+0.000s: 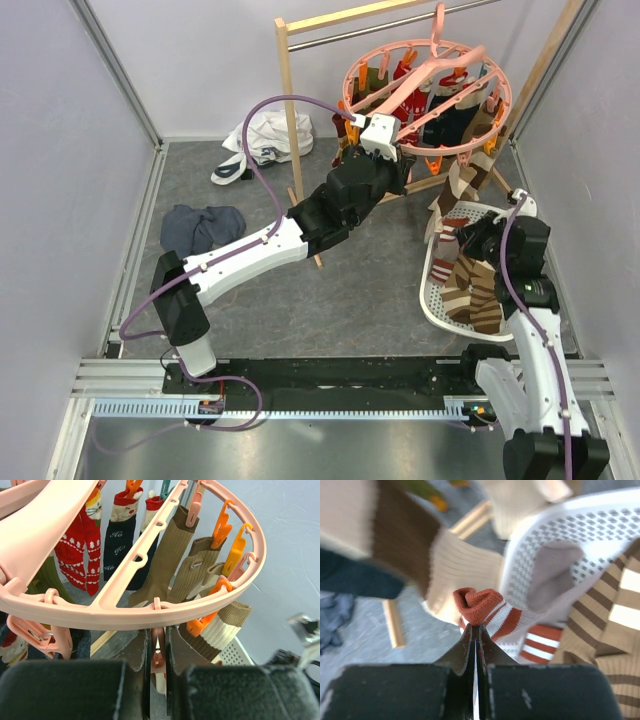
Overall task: Clip the socks to the hanger
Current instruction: Pick up the sock from the bin, then clamp the sock onto the hanger.
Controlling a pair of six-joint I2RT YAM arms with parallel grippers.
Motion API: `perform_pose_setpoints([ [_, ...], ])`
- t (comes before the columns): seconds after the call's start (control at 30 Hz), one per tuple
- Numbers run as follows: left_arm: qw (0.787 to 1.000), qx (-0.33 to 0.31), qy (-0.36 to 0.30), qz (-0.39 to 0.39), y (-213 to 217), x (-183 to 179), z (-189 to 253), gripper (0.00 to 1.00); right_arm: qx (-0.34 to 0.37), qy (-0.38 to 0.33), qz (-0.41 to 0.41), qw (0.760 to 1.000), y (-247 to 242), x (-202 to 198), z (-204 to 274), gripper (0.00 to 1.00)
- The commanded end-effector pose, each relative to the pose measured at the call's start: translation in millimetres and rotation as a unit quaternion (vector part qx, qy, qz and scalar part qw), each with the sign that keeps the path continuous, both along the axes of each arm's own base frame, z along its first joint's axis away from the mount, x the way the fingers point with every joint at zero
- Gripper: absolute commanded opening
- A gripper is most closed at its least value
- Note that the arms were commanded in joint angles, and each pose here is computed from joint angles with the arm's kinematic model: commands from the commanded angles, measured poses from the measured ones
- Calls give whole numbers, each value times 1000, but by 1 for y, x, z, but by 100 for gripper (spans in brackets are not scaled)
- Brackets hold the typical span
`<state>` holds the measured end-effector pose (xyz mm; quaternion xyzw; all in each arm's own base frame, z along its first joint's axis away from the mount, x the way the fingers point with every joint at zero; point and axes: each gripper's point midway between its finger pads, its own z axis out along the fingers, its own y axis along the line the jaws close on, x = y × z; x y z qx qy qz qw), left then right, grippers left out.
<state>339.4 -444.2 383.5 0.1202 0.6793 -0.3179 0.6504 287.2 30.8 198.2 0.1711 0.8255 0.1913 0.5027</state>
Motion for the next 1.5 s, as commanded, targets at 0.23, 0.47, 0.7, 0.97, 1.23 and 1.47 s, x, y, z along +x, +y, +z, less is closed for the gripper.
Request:
perform_pose_setpoints([
  [0.23, 1000, -23, -17, -2, 14, -8, 38, 2, -41, -113, 133, 984, 40, -44, 78, 0],
  [0.47, 1000, -22, -14, -4, 15, -9, 37, 2, -49, -213, 275, 936, 84, -59, 145, 0],
  [0.7, 999, -31, -13, -6, 17, -11, 41, 2, -2, -283, 347, 894, 113, -48, 181, 0],
  [0.97, 999, -45, -17, -16, 12, -12, 45, 2, 25, -285, 389, 876, 130, -26, 172, 0],
  [1.23, 998, -57, -26, -30, 10, -17, 50, 2, 44, -260, 389, 883, 133, -12, 142, 0],
  [1.47, 998, -46, -32, -41, 9, -20, 47, 2, 64, -260, 373, 888, 133, -3, 136, 0],
])
